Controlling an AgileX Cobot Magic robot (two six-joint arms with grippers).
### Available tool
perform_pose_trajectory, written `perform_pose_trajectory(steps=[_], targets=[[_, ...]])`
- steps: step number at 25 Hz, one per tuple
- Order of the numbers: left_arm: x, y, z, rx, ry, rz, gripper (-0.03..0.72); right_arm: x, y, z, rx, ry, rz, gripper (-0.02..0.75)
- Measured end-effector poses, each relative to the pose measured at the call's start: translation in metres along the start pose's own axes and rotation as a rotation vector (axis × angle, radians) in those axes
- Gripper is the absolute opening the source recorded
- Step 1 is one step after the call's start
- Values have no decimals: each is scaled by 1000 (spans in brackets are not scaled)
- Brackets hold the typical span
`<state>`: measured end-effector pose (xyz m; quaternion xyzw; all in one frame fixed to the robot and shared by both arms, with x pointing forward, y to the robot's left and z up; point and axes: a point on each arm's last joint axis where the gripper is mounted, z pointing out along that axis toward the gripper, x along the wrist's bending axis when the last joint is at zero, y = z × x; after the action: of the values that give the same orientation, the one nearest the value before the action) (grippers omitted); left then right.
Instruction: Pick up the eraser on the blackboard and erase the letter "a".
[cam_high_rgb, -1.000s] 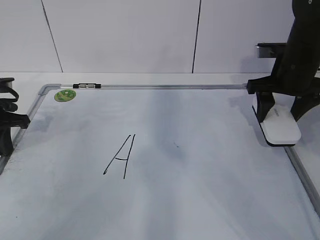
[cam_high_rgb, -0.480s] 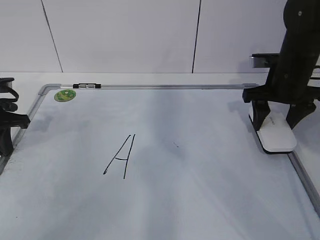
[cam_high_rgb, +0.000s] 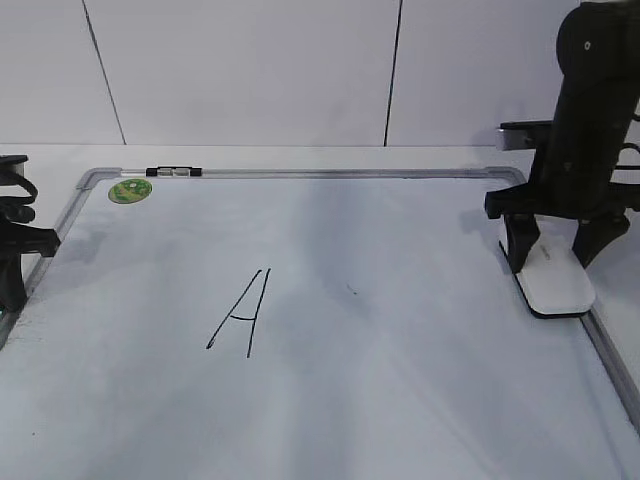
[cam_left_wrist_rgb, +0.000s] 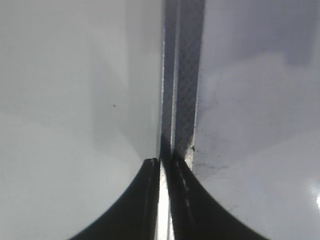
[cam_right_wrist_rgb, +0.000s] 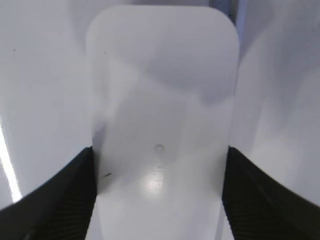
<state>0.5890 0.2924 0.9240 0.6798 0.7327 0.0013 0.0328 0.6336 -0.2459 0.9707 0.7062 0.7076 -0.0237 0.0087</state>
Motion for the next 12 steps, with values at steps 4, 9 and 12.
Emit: perform_pose_trajectory(steps=[4,9,12], targets=[[0,0,0,0,-1,-1,52,0,1,3,8,-2,-1,561],[0,0,0,0,-1,-1,52,0,1,4,9,-4,-1,561],[0,0,0,0,-1,-1,52,0,1,4,9,-4,-1,561]])
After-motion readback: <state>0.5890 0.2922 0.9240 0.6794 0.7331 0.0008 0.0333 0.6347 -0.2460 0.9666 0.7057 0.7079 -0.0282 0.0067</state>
